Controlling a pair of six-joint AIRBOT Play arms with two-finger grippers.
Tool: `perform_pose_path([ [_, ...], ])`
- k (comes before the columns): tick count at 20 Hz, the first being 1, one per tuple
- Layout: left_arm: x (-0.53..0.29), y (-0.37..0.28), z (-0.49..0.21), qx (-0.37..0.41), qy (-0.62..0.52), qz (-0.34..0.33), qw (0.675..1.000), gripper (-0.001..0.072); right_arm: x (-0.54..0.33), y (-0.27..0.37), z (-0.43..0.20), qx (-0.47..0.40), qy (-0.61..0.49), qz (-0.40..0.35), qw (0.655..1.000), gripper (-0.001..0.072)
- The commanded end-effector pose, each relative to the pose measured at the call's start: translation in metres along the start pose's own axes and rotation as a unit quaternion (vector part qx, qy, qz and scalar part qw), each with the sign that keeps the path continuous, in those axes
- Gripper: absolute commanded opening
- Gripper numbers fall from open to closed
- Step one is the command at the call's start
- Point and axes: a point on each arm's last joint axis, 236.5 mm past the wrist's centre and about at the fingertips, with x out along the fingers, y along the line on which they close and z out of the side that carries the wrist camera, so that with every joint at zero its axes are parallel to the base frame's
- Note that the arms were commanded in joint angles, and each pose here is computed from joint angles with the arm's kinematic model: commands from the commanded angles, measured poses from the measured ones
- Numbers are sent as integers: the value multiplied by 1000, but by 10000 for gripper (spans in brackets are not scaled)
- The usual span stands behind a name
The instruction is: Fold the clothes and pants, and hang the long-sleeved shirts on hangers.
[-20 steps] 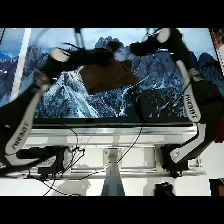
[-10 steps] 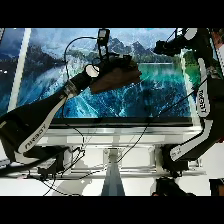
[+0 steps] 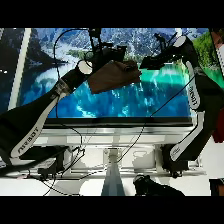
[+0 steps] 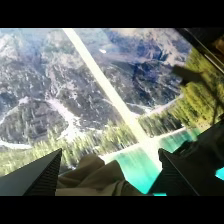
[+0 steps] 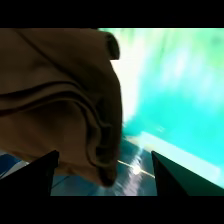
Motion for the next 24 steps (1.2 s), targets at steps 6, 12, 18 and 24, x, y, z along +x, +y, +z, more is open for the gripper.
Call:
perform_pose_path([
  [6, -1, 2, 3, 4, -3, 2, 1000, 707, 42, 1, 10, -9, -10, -23, 1000, 685],
  [12, -1, 2, 3, 13, -3, 3, 1000, 707, 55, -16, -6, 92, 16, -9, 996, 681],
  [18, -1, 2, 3, 13, -3, 3, 1000, 707, 76, 64, -24, 139, 74, 158, 975, 680],
  [24, -13, 4, -14, 129, 59, -33, 989, 623, 109, 110, -8, 93, 46, 146, 984, 23],
])
